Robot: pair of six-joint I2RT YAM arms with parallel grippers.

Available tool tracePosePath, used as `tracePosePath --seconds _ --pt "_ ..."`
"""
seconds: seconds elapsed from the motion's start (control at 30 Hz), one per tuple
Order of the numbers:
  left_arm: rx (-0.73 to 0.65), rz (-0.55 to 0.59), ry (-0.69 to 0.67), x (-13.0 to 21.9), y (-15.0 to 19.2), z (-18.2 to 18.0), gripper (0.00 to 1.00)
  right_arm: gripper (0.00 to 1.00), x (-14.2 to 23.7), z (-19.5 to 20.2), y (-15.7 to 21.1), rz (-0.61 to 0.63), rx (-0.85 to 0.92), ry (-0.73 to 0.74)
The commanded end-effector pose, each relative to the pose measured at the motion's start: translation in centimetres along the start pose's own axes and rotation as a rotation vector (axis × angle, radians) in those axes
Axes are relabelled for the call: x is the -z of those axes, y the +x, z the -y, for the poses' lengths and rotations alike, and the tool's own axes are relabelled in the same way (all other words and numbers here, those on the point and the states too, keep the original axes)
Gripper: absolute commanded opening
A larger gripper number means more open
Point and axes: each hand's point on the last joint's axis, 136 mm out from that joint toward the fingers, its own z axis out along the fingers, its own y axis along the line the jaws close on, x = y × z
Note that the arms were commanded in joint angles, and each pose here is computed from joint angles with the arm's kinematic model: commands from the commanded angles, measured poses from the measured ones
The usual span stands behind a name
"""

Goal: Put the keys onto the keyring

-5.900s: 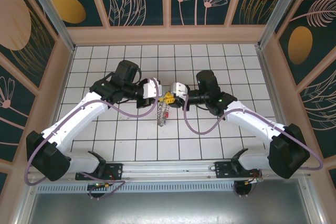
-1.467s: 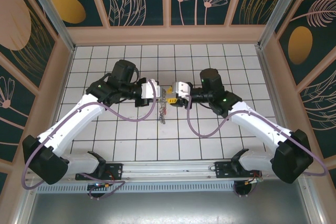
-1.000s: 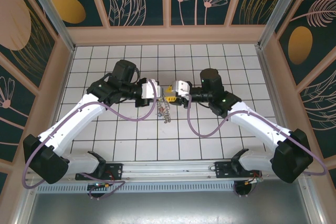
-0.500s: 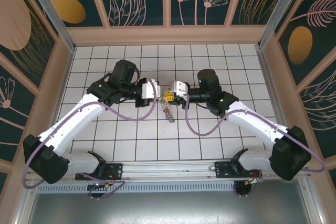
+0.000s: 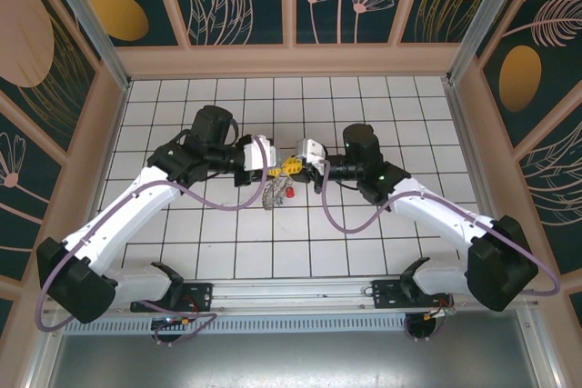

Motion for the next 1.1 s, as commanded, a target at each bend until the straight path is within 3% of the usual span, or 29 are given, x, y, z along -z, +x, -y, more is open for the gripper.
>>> tracePosePath --seconds 0.0,0.2,0.37,0.47,0.57,0.77,1.07 --pt "-0.038 0.112 -0.084 1.5 -2.3 -0.3 0.31 0.0 1.7 -0.2 -3.9 0.156 0.037 0.003" --pt "-0.045 0.081 -0.107 1.9 -1.9 -0.4 0.25 0.0 2.2 -0.4 -3.9 0.16 0.044 0.004" --pt "-0.05 0.08 -0.096 1.5 -1.7 -0.4 0.36 0.0 2.3 -0.5 -4.1 0.165 0.049 0.0" --pt "-0.051 0.089 -0.086 1.2 -1.7 -0.4 0.36 0.0 2.3 -0.4 -4.4 0.176 0.047 0.002" --pt "-0.052 0.103 -0.074 0.9 -1.9 -0.4 0.29 0.0 2.4 -0.4 -4.8 0.194 0.042 0.001" --pt "-0.058 0.125 -0.067 0.6 -2.2 -0.5 0.0 0.0 2.5 -0.1 -5.6 0.247 0.028 0.017" --pt "-0.078 0.068 -0.11 0.4 -0.6 -0.8 0.0 0.0 3.6 1.7 -7.6 0.409 -0.096 0.12"
